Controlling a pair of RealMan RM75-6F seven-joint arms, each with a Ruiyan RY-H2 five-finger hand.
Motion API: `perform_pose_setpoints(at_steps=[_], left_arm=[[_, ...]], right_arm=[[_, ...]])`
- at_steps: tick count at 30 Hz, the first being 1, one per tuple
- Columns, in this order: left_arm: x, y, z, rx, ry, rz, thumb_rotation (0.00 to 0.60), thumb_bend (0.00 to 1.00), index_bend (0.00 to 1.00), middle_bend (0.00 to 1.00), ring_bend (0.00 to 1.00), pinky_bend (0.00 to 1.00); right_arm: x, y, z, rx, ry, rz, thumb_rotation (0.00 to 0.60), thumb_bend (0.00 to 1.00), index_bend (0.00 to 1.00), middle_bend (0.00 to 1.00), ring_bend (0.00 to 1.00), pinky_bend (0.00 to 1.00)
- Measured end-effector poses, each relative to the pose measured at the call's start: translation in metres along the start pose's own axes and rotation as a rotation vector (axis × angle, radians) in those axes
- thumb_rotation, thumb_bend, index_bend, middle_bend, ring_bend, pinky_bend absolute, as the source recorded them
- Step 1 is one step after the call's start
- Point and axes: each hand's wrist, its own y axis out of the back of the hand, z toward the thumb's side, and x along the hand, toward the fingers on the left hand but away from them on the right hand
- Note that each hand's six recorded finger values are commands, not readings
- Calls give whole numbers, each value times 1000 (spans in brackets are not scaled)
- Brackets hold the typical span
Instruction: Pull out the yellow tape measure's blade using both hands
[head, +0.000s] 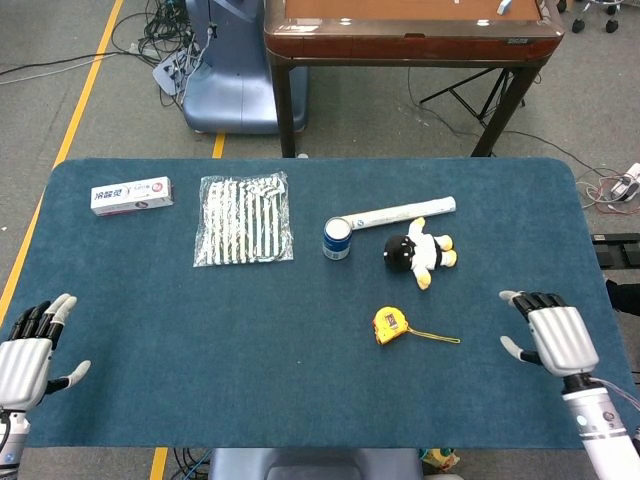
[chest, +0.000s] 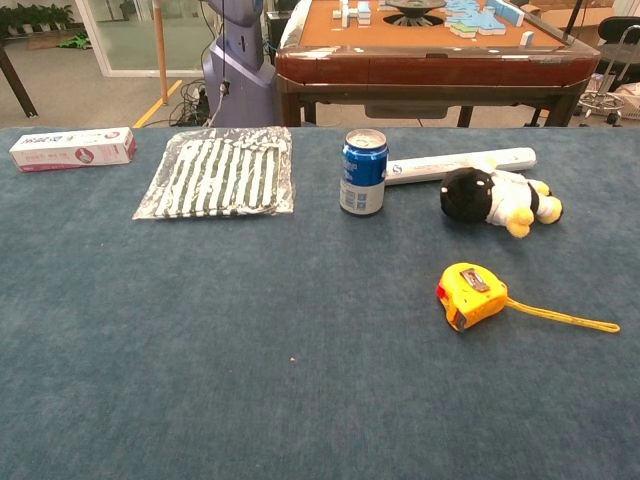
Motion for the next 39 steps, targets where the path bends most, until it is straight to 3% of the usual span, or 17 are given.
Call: perform_pose_setpoints(at_steps=[9, 15, 27, 39], left_arm=[[-6, 4, -5, 3, 13, 6, 600, 185, 65, 92, 66, 64], [-7, 4, -7, 0, 17, 3, 600, 185, 65, 92, 66, 64], [-7, 1, -9, -5, 21, -5, 600, 185, 65, 92, 66, 64], [-7, 1, -11, -11, 18, -9, 600, 185, 65, 92, 66, 64]], right_arm=[[-37, -30, 51, 47, 155, 117, 600, 211, 253, 342, 310, 305], [-63, -46, 83, 73, 219, 169, 600, 177, 221, 310, 287, 305], [-104, -74, 127, 126, 300, 232, 600, 164, 214, 295, 276, 305], [-113, -94, 163, 128, 344, 242, 600, 164, 213, 295, 276, 305]])
